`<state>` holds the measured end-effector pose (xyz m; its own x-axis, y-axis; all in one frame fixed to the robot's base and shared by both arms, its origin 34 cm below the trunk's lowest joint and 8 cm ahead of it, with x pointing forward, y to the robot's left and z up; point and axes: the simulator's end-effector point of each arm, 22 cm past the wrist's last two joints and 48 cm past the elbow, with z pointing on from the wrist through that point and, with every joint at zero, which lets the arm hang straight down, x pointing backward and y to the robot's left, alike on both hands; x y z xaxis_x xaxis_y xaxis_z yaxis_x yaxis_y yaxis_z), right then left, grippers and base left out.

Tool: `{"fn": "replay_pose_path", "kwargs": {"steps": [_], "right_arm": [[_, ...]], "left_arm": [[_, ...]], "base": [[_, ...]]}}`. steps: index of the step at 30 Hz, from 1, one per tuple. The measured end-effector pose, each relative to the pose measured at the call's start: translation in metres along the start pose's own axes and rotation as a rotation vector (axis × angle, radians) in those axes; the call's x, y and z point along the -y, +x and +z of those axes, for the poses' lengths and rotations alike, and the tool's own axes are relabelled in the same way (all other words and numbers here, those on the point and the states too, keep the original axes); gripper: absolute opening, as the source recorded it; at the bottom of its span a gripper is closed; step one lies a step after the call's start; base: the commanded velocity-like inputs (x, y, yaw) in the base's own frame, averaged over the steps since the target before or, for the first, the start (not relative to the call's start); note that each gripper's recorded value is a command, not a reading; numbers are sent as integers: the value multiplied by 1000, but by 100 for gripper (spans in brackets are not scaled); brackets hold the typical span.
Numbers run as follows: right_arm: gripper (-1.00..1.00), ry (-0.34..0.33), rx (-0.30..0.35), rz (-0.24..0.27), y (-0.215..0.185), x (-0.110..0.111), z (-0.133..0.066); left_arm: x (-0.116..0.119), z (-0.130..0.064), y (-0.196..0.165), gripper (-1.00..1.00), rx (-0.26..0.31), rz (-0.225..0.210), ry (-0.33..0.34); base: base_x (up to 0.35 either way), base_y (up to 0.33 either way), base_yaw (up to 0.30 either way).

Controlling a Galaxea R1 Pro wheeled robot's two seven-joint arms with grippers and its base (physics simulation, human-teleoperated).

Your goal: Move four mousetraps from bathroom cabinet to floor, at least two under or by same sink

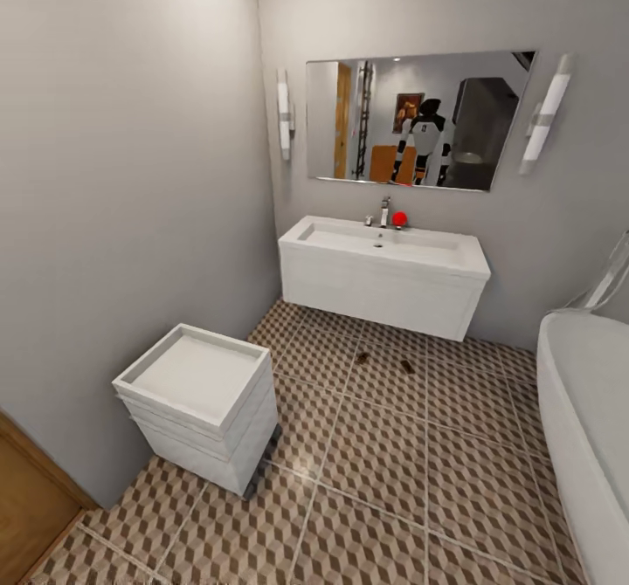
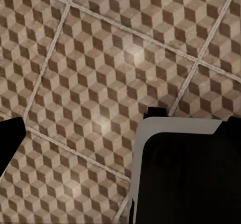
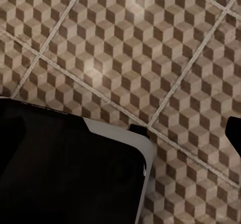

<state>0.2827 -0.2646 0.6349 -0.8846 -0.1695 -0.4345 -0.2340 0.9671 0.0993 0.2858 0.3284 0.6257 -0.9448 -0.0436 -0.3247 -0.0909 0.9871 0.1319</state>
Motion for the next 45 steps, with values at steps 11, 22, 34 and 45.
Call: {"fn": "replay_pose_path", "kwargs": {"steps": [11,22,34,45], "right_arm": [[100,-1,-6,1,2,0,0],[100,-2,-12,2,5,-1,0],[100,-3,-18,4,7,-1,0],[100,-4,-23,5,10,-2,0]], "left_arm": [[0,0,2,100,-6,0,0],[0,1,5,100,-12,2,-1],[0,1,8,100,-18,3,-1],[0,1,10,100,-24,4,-1]], "base": [[0,0,271],[0,0,271],[0,0,271],[0,0,271]]}}
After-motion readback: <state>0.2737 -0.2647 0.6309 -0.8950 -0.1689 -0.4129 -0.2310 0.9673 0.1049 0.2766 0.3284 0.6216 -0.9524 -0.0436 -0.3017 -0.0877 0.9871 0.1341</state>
